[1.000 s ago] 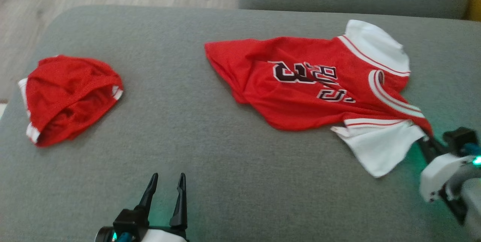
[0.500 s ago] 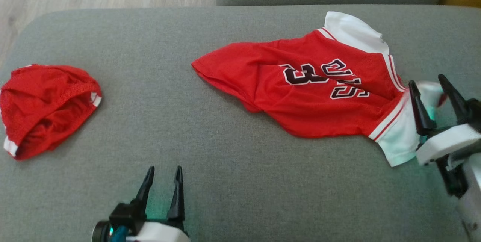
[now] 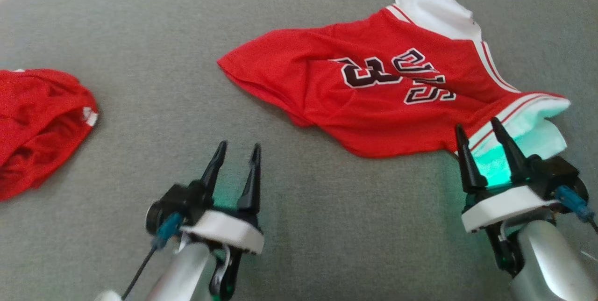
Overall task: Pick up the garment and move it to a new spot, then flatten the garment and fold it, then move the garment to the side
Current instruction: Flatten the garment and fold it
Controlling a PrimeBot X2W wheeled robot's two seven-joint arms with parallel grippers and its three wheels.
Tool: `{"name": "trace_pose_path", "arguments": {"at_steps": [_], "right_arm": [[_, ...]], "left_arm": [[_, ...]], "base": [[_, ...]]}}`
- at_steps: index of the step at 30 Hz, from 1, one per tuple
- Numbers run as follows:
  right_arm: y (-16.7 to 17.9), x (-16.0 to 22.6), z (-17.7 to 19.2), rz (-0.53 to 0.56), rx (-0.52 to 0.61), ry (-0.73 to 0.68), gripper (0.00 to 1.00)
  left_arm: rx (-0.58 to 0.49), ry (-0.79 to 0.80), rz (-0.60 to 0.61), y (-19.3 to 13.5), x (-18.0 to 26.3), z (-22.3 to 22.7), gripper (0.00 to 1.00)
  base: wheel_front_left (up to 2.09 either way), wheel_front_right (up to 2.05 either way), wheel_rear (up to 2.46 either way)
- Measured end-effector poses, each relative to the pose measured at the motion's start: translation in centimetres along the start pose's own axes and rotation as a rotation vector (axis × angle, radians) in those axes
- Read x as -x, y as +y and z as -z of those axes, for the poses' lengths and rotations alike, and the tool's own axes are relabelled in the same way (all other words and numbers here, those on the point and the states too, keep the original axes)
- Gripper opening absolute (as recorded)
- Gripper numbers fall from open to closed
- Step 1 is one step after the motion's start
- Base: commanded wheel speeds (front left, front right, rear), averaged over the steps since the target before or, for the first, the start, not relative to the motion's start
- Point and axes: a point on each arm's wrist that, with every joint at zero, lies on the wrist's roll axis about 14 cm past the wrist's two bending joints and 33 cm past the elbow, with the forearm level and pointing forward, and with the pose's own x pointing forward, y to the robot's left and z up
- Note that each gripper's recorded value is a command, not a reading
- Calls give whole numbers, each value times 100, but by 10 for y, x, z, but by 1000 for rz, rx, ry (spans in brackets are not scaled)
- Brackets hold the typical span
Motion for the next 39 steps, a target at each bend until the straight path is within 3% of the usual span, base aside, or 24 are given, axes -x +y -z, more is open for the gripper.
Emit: {"name": "trace_pose_path", "arguments": {"at_steps": [7,13,25,26,28,39], "right_arm": [[-4,3,16,23,-20,38,100],[-18,10,25,68,-25,64,100],[-30,17,35,116,-36,93,100],[-29,17,36,115,-39,94,100],[-27,16,36,111,-43,94,100],[-4,4,33,45,-54,84,100]], "left_arm": [[77,65,139,-34,-41,12,100],[210,146,198,-57,-61,33,100],[255,162,225,-71,-86,34,100],[248,165,214,-69,-86,35,71],[236,163,201,-67,-86,35,2],[208,0,155,-44,-59,-12,0]], "base": [[0,0,0],[0,0,0],[0,0,0],[0,0,0],[0,0,0],[0,0,0]]}}
